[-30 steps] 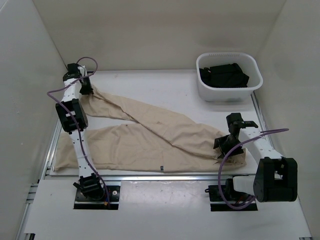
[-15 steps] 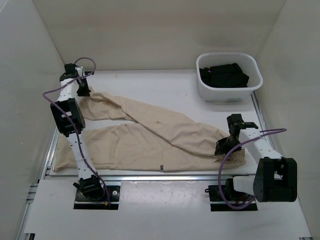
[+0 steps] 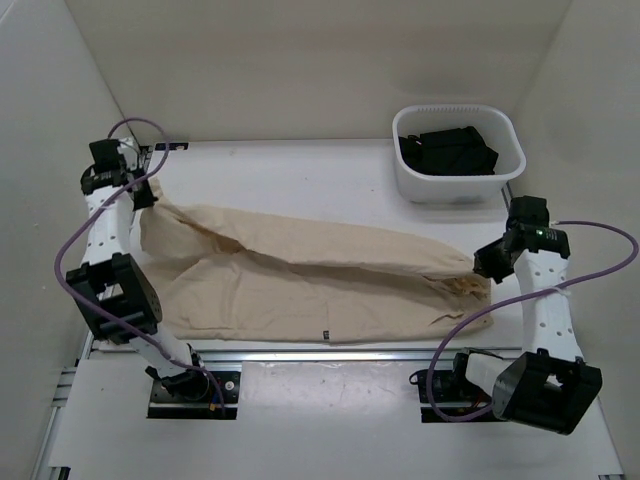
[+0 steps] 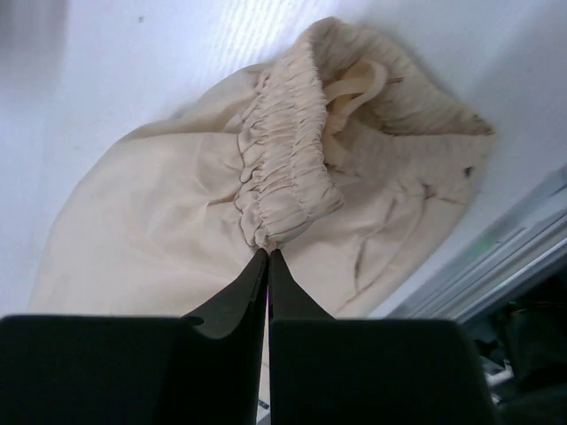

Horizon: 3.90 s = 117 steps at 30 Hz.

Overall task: Fold and stack the trousers
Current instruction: Fold the trousers

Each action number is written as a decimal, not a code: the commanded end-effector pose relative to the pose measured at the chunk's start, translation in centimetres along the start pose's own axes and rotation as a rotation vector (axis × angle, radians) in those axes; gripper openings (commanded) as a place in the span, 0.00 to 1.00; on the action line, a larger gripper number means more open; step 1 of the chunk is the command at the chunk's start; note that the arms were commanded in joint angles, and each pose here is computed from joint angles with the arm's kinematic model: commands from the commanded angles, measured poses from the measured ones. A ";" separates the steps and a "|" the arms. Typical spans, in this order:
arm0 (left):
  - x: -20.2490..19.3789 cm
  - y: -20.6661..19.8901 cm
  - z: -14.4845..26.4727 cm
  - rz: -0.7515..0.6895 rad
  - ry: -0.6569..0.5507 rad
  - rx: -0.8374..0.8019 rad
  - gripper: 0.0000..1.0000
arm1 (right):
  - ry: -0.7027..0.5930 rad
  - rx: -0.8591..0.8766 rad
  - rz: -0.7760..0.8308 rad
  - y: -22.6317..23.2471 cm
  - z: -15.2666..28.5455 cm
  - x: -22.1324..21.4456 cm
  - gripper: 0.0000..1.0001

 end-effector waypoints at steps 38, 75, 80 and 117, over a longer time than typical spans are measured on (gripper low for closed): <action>-16.6 8.3 -0.8 0.392 0.632 -0.011 0.55 | 0.089 -0.154 0.163 -4.6 -1.5 0.4 0.00; -14.9 6.3 12.3 0.308 0.136 0.044 0.83 | 0.061 -0.124 0.246 -4.6 -1.3 0.8 0.00; -11.8 7.9 11.1 0.309 0.156 0.087 0.90 | 0.063 -0.137 0.247 -4.8 -1.5 0.8 0.00; -2.9 6.4 7.2 0.167 -0.087 -0.004 0.14 | -0.109 -0.121 0.287 -1.0 2.9 7.3 0.00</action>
Point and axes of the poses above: each gripper's point midway between its finger pads, its own z axis back along the fingers, its own y axis along the line the jaws close on, x = y × z, the point moved 4 cm from there along z, back along the fingers, and after that the axes turned 5 degrees about z, right-handed, at the moved point
